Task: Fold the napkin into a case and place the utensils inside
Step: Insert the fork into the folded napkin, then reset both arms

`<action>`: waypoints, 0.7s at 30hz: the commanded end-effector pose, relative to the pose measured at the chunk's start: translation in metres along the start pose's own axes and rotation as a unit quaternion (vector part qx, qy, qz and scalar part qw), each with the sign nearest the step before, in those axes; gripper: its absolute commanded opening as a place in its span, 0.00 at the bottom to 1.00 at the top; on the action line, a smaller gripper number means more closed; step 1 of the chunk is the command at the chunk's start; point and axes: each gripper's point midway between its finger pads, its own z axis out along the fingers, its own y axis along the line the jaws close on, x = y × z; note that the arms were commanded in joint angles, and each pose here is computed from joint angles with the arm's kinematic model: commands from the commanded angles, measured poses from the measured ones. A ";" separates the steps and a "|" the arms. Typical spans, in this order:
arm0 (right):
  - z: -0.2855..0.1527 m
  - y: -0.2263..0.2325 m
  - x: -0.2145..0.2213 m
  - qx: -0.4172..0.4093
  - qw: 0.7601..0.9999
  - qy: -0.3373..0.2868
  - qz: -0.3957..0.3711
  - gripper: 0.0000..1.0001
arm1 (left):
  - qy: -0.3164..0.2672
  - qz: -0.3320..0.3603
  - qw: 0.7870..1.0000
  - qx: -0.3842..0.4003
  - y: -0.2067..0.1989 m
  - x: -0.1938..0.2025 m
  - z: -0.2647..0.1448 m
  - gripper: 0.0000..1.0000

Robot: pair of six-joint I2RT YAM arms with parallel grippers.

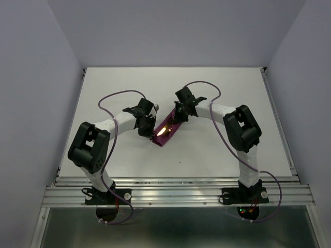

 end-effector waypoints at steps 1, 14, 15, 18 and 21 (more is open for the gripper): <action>-0.019 0.021 -0.019 -0.018 0.999 -0.028 -0.022 0.02 | -0.037 0.008 0.999 -0.001 -0.006 -0.020 -0.026 0.00; -0.155 -0.013 -0.107 0.109 0.967 -0.230 0.002 0.85 | -0.133 0.032 0.990 0.011 -0.026 -0.074 -0.093 0.00; -0.180 -0.017 -0.111 0.119 0.962 -0.244 0.008 1.00 | -0.147 0.034 0.988 0.016 -0.029 -0.080 -0.099 0.00; -0.220 -0.041 -0.117 0.178 0.941 -0.287 0.015 1.00 | -0.190 0.035 0.981 0.027 -0.036 -0.096 -0.121 0.00; -0.259 -0.067 -0.115 0.230 0.915 -0.330 0.030 1.00 | -0.228 0.031 0.972 0.045 -0.046 -0.112 -0.143 0.00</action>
